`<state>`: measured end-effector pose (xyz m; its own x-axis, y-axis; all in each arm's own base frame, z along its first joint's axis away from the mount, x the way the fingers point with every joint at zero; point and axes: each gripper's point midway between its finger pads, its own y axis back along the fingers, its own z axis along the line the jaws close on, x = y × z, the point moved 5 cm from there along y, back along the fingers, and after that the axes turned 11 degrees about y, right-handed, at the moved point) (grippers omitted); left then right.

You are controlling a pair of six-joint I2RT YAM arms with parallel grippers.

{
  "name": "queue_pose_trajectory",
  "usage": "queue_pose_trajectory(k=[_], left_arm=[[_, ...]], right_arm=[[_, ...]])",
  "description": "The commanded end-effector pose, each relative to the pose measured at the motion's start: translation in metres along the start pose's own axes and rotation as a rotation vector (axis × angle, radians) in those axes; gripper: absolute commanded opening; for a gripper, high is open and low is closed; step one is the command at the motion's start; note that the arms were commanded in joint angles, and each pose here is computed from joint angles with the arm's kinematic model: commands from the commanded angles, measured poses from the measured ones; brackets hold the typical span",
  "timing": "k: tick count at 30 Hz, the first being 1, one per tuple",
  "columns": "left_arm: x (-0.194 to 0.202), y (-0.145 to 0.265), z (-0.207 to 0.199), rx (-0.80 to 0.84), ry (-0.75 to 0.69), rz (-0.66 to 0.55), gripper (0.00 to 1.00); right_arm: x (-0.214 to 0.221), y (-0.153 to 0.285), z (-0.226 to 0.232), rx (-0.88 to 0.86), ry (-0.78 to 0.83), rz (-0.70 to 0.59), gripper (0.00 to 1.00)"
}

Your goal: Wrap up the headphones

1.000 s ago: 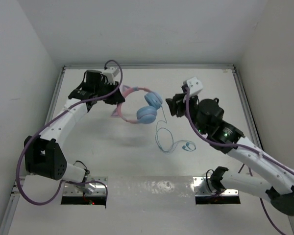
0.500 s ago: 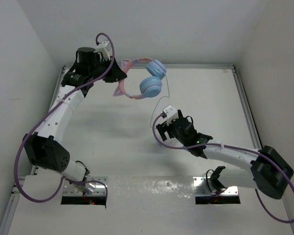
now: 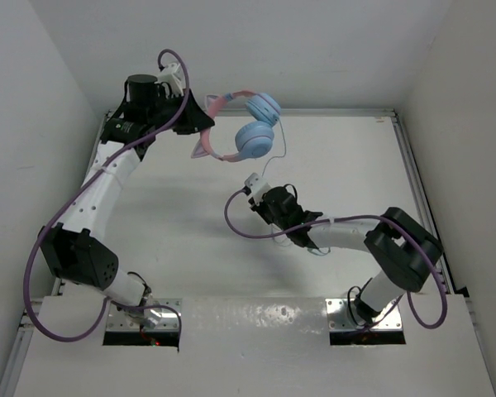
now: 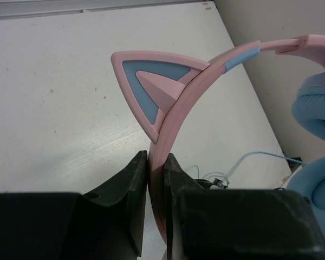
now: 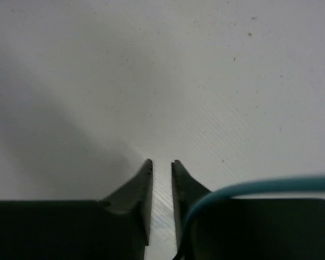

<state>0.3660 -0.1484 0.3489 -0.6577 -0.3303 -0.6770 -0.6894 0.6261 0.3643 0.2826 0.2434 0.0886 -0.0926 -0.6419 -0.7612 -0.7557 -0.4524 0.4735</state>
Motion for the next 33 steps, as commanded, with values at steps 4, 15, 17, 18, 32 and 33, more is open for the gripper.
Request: queue_pose_trajectory(k=[4, 15, 17, 18, 32, 33], left_arm=[[-0.029, 0.006, -0.011, 0.033, -0.034, -0.102, 0.00], [-0.025, -0.006, 0.059, -0.303, -0.430, -0.079, 0.00], [-0.021, -0.007, 0.063, -0.309, -0.489, -0.053, 0.00], [-0.017, -0.010, 0.062, -0.306, -0.510, -0.035, 0.00], [0.071, -0.032, 0.015, -0.025, -0.820, 0.302, 0.00], [0.074, -0.032, 0.010, 0.003, -0.816, 0.308, 0.00]], right_arm=[[-0.022, 0.000, -0.002, -0.058, -0.017, 0.027, 0.00], [-0.110, 0.145, -0.045, -0.199, -0.050, -0.220, 0.00], [-0.128, 0.165, -0.065, -0.149, -0.025, -0.245, 0.00], [-0.144, 0.179, -0.078, -0.116, -0.006, -0.291, 0.00], [-0.214, 0.184, -0.195, 0.356, 0.139, -0.324, 0.00], [-0.215, 0.179, -0.198, 0.340, 0.100, -0.335, 0.00]])
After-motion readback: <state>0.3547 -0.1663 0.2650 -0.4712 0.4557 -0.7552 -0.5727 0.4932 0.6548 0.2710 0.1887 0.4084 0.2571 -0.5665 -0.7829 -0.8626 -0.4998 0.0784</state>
